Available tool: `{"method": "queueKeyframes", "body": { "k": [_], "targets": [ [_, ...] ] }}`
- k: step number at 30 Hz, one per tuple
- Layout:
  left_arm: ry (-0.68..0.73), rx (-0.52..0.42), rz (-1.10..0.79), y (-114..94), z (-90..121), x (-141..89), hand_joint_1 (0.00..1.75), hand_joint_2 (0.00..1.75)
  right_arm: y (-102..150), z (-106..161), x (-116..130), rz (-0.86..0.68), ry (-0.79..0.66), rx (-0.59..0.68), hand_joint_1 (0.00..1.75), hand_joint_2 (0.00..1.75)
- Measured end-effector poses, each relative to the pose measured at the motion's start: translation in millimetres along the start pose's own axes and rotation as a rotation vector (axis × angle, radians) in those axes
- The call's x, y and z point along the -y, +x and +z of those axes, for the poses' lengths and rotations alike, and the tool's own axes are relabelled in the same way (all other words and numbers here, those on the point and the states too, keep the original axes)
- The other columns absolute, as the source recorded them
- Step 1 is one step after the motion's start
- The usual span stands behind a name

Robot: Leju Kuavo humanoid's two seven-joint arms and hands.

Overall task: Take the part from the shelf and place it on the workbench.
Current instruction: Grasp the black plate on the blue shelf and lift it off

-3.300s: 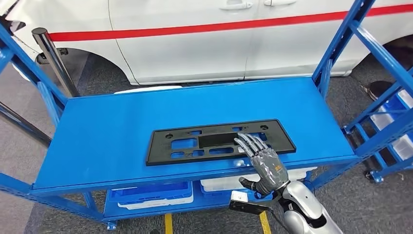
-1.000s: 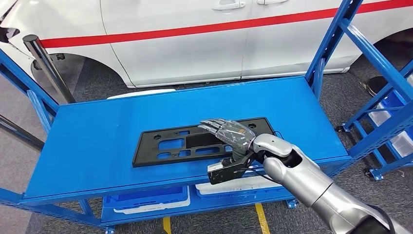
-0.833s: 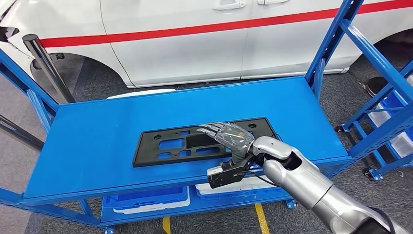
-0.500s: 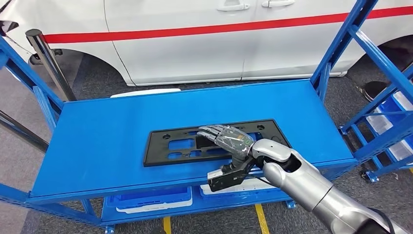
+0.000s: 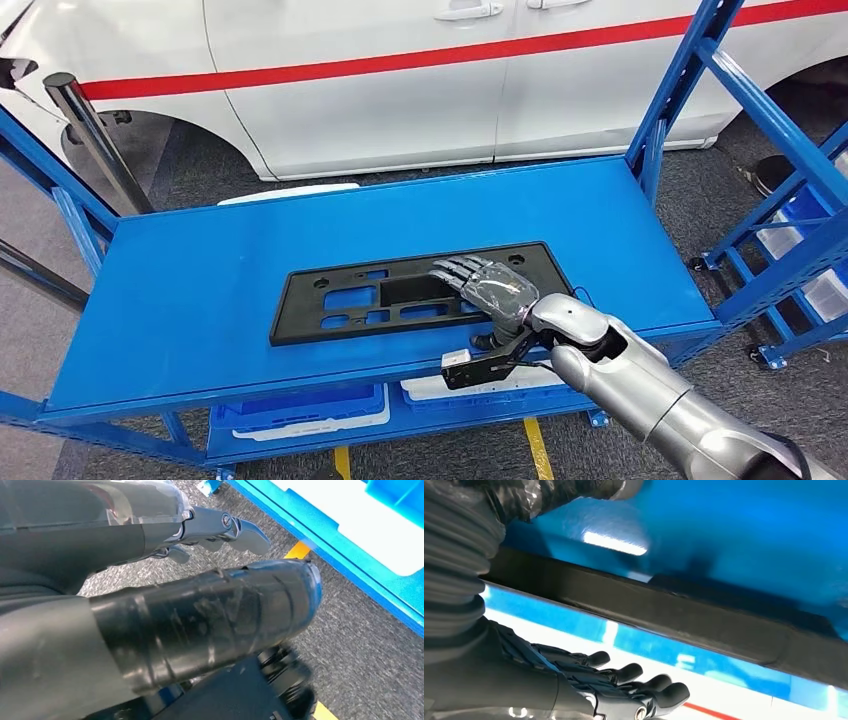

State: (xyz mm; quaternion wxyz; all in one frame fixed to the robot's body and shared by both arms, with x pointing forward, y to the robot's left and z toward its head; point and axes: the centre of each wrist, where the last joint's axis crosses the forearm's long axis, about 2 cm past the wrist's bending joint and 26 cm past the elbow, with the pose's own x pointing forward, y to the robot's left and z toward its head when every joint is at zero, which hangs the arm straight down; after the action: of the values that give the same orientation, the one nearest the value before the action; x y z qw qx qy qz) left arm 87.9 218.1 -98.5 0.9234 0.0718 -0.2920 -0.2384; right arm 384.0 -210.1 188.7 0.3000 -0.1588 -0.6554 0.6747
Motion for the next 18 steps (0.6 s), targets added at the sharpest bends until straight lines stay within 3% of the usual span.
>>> {"method": "queueKeyframes", "body": {
  "k": [8, 18],
  "targets": [
    [0.001, 0.001, 0.001, 0.1, -0.1, -0.2, 0.00, 0.00, -5.6, 0.8, -5.5, 0.047, -0.008, -0.045, 0.00, 1.75],
    [-0.004, -0.005, 0.000, -1.7, 0.9, 1.0, 0.00, 0.00, -8.7, 9.2, -24.5, 0.311, -0.087, -0.179, 0.00, 1.75]
  ]
}}
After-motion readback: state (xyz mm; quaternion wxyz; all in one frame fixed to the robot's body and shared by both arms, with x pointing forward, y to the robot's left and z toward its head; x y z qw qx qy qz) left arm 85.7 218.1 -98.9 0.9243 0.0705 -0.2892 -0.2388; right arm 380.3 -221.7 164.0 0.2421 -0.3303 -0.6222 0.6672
